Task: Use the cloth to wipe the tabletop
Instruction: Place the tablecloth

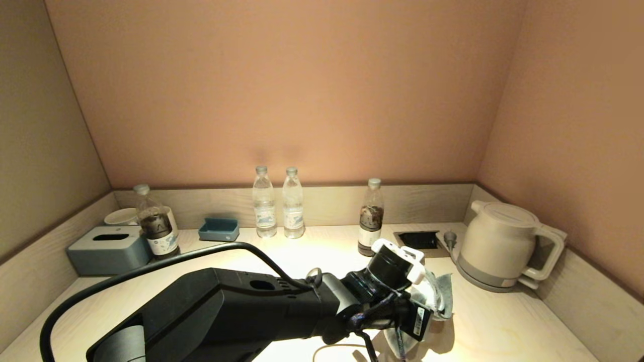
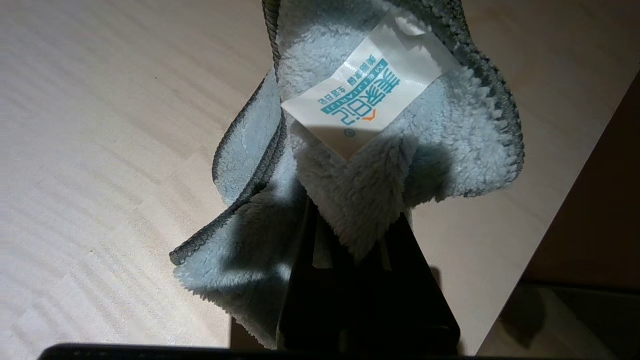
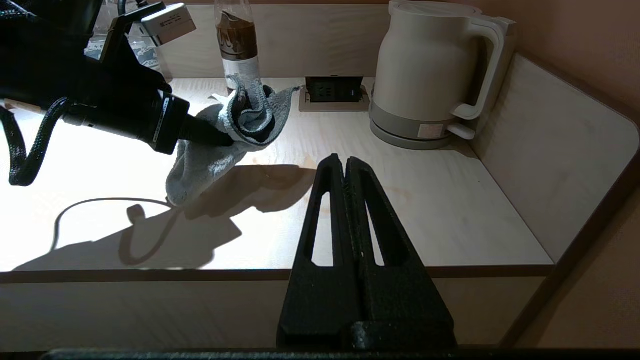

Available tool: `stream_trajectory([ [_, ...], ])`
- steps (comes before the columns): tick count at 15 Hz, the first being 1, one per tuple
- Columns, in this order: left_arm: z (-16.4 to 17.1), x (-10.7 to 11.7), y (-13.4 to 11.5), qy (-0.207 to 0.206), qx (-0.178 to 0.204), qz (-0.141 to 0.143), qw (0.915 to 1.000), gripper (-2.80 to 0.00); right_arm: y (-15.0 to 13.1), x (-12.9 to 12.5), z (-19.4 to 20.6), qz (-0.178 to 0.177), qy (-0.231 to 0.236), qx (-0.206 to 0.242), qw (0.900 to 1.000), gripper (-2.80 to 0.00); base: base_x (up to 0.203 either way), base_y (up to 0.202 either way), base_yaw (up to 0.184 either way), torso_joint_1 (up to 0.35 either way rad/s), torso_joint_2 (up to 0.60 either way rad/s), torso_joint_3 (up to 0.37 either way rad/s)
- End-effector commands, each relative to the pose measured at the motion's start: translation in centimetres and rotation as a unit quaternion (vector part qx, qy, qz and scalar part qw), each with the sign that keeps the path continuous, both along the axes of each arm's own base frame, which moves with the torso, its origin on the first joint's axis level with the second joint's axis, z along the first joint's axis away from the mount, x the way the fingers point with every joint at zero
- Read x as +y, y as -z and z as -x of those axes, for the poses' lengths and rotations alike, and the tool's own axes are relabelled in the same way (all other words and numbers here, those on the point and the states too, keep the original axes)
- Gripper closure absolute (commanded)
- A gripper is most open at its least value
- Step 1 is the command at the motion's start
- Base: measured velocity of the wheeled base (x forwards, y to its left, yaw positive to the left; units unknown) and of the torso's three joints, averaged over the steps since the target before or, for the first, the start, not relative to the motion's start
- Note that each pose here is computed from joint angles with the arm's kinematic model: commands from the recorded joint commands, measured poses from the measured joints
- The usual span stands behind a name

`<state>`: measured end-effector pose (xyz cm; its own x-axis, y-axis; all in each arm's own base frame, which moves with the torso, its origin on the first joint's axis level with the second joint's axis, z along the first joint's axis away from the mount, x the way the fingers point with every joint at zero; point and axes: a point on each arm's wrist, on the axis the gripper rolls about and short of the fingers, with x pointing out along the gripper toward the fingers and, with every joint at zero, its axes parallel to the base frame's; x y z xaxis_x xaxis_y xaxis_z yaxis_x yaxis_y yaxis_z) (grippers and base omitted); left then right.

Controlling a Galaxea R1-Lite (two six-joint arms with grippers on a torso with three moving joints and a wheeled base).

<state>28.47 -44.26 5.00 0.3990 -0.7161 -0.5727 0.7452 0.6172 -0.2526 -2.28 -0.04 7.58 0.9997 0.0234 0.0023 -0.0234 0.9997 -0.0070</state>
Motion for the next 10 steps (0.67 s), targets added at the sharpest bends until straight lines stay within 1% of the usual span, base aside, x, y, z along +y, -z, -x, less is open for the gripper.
stream_trajectory([
  [1, 0.02, 0.0, -0.04, -0.001, 0.001, 0.001, 1.0, 0.0, -0.01, 0.0, -0.01, 0.0, -0.001, 0.0, 1.0, 0.0, 0.0, 0.0, 0.0, 0.0, 0.0, 0.0],
  [4, 0.03, 0.05, 0.03, -0.002, 0.001, -0.004, 1.0, 0.0, 0.01, 0.0, -0.01, 0.0, -0.001, 0.001, 1.0, 0.0, 0.0, 0.0, 0.0, 0.0, 0.0, 0.0],
  [5, 0.08, 0.15, 0.12, 0.003, -0.001, -0.014, 0.9999, -2.8, 0.01, 0.0, -0.01, 0.0, -0.001, 0.001, 1.0, 0.0, 0.0, 0.0, 0.0, 0.0, 0.0, 0.0],
  [10, -0.07, 0.16, -0.16, -0.01, -0.013, -0.012, 0.9998, -2.8, -0.01, 0.0, -0.01, 0.0, -0.001, 0.0, 1.0, 0.0, 0.0, 0.0, 0.0, 0.0, 0.0, 0.0],
])
